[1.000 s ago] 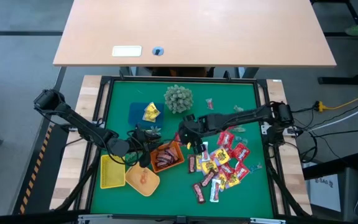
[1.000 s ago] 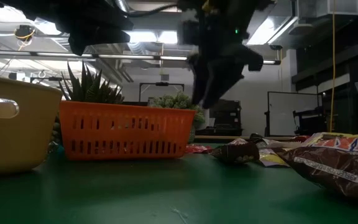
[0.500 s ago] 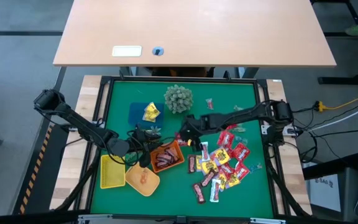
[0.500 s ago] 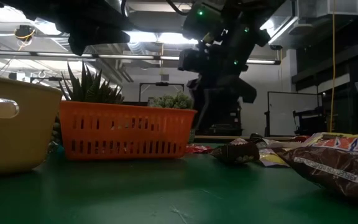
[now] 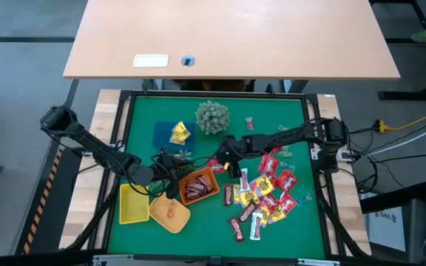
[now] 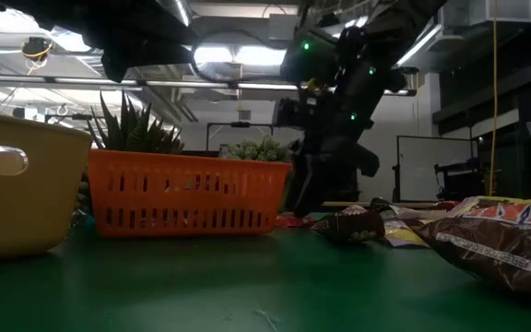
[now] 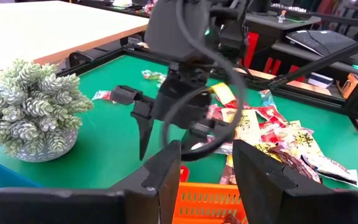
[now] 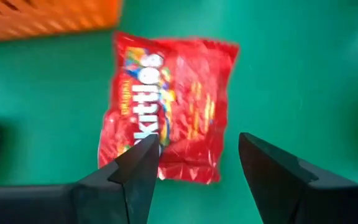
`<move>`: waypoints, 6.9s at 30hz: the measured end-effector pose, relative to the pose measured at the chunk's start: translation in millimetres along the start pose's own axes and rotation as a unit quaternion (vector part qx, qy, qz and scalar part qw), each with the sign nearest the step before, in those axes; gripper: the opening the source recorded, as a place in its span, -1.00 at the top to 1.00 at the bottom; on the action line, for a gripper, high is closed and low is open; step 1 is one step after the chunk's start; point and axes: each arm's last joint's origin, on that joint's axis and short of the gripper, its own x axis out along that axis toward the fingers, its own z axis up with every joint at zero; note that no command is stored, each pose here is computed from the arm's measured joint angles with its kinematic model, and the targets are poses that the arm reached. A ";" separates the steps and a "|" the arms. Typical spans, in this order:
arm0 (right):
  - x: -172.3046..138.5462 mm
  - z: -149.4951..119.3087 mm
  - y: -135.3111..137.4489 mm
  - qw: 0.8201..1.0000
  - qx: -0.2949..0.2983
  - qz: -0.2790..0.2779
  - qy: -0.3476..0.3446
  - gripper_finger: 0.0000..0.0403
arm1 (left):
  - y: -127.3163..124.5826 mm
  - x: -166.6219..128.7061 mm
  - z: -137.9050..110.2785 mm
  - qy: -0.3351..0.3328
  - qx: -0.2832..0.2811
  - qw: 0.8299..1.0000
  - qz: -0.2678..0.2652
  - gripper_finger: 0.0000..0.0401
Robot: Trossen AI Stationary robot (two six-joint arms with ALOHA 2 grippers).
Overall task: Sort candy
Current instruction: Put the red candy into the yellow bin, then put the white chocolate into the orange bin
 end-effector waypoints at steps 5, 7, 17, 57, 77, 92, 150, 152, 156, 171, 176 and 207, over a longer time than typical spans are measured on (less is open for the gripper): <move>10.0 -5.0 -4.2 0.999 0.028 0.028 0.000 -0.11 | 0.0 0.0 0.0 0.000 0.000 1.000 0.000 0.35; 14.1 -5.8 -3.6 0.999 0.029 0.037 0.000 -0.11 | 0.0 0.0 0.0 0.000 0.000 1.000 0.000 0.35; 19.0 -8.5 -1.5 0.999 0.027 0.046 0.007 0.29 | 0.0 0.0 0.0 0.000 0.000 1.000 0.000 0.35; -75.4 50.2 -22.6 0.988 0.023 -0.055 -0.140 0.99 | 26.0 21.7 12.6 -0.029 -0.099 0.993 0.062 0.35; -82.1 66.3 -23.6 0.971 0.009 -0.025 -0.237 0.99 | 34.0 26.7 14.3 -0.031 -0.112 0.990 0.081 0.34; -84.9 71.1 -25.0 0.964 0.008 -0.032 -0.265 0.99 | 33.9 26.7 14.3 -0.031 -0.112 0.990 0.081 0.48; -72.5 30.9 -11.1 0.995 0.061 0.068 -0.050 -0.01 | 39.7 -83.8 -21.7 0.651 -0.302 0.685 -0.125 0.98; -72.5 30.8 -11.1 0.995 0.061 0.068 -0.050 -0.01 | 43.2 -84.6 -24.2 0.648 -0.298 0.694 -0.095 0.94; -72.4 30.8 -11.1 0.995 0.061 0.068 -0.049 -0.01 | 48.4 -84.8 -27.1 0.634 -0.295 0.713 -0.048 0.87; -72.2 25.7 -9.6 0.992 0.100 0.076 -0.020 -0.01 | 51.8 -85.5 -29.0 0.630 -0.303 0.715 -0.009 0.38; -72.4 16.9 -7.0 0.988 0.126 0.083 0.028 -0.01 | 52.4 -84.0 -28.9 0.611 -0.302 0.732 0.001 0.34; -81.4 8.1 82.0 0.875 0.459 -0.090 0.123 -0.01 | 56.5 -78.3 -28.0 0.522 -0.280 0.805 0.040 0.35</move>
